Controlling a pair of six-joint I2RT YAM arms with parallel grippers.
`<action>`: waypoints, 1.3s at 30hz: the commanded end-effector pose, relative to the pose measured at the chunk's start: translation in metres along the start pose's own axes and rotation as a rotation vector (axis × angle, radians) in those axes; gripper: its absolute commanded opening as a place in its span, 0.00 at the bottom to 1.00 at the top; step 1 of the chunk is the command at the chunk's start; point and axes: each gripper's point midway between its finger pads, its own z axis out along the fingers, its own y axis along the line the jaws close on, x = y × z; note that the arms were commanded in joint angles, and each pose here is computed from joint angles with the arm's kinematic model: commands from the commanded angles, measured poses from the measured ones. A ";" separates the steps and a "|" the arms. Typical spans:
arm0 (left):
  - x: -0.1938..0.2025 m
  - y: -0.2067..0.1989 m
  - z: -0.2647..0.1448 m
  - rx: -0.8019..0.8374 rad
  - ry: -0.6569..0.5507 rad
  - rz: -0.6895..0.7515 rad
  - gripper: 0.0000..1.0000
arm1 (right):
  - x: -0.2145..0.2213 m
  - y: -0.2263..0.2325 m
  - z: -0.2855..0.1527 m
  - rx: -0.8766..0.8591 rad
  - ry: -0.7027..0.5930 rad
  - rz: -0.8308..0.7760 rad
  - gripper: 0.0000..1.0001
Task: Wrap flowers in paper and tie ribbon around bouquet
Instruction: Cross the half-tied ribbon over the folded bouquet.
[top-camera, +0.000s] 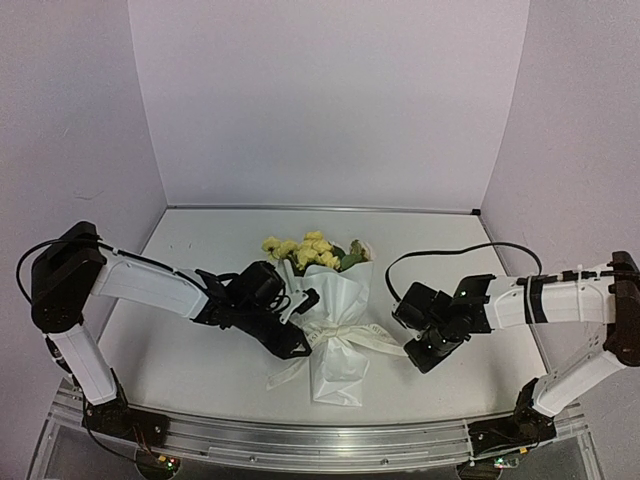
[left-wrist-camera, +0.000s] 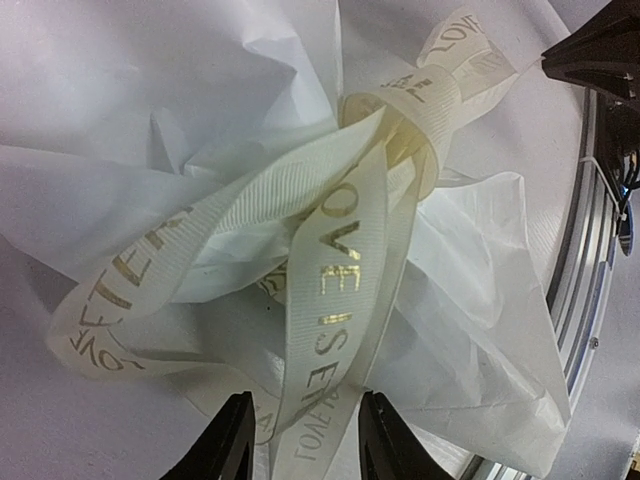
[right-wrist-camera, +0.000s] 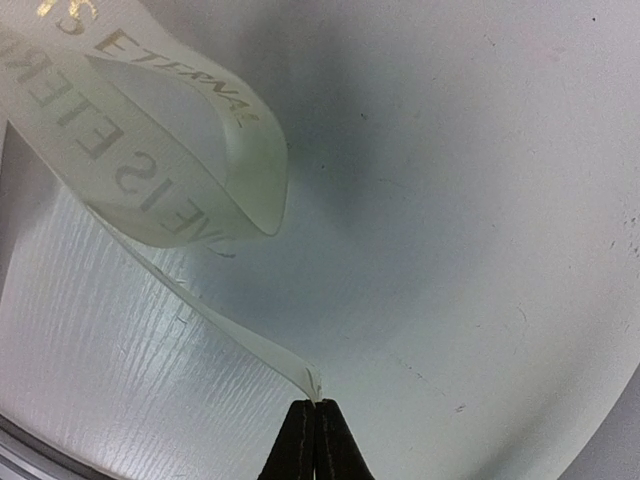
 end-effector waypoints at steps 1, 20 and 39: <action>-0.031 -0.010 -0.002 0.024 -0.075 0.059 0.35 | -0.001 -0.008 -0.004 0.021 -0.017 0.011 0.00; -0.035 0.006 -0.035 -0.119 -0.146 0.057 0.00 | 0.017 -0.015 0.005 0.026 0.048 0.035 0.00; -0.014 0.019 -0.048 -0.201 -0.094 0.076 0.00 | 0.019 0.000 0.002 -0.055 0.093 -0.008 0.11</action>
